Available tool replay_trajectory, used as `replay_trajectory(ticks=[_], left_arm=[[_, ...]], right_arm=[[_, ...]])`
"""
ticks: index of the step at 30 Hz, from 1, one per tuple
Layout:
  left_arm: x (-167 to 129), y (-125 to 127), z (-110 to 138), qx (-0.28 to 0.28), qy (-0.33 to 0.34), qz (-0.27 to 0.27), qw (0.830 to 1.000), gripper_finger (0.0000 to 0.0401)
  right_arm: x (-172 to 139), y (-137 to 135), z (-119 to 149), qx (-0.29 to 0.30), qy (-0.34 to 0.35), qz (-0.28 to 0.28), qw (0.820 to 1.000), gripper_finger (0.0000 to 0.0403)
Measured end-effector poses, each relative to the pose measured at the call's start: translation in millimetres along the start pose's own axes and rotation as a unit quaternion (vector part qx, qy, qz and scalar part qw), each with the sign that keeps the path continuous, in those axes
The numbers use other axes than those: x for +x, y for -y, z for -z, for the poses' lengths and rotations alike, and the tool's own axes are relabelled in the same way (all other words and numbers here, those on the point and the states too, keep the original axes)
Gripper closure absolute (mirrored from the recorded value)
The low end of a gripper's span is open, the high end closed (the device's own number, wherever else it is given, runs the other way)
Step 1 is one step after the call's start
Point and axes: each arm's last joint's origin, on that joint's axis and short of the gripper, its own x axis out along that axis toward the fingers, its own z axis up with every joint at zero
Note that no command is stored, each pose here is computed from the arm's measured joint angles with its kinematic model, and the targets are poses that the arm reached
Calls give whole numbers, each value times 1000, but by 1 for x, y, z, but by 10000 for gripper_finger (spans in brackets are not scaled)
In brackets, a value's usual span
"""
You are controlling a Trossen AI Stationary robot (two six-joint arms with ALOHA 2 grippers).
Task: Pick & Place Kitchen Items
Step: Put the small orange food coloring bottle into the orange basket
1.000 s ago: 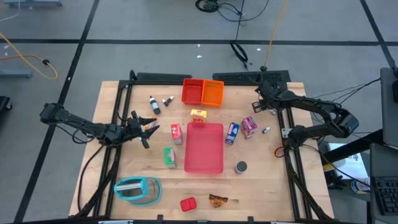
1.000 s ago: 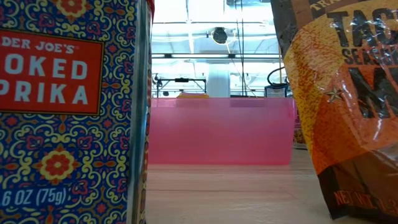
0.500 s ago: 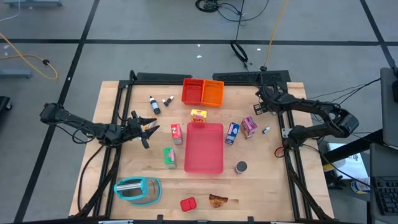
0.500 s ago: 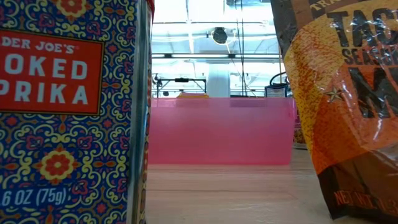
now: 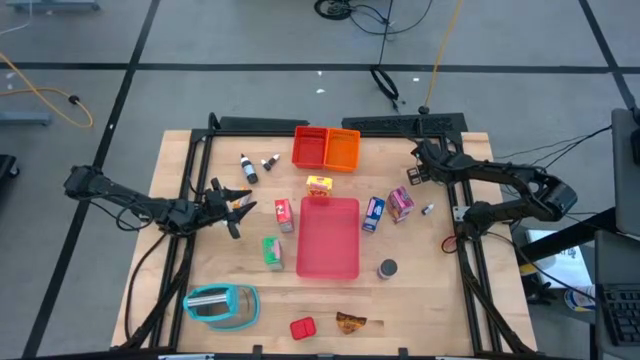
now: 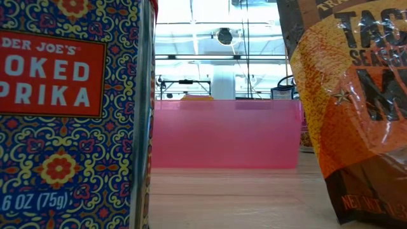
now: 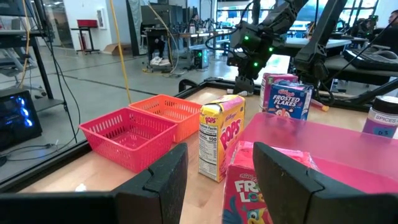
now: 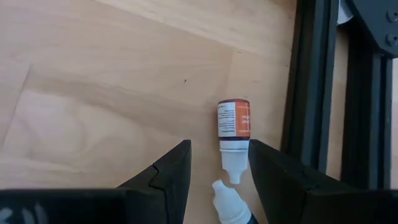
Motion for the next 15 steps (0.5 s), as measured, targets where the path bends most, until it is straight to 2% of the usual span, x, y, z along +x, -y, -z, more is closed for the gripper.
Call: replay_trajectory(ticks=[15], left_arm=[[0, 0, 0, 0, 0, 0, 1000, 217]], right_arm=[[3, -1, 4, 4, 15, 5, 1000, 250]])
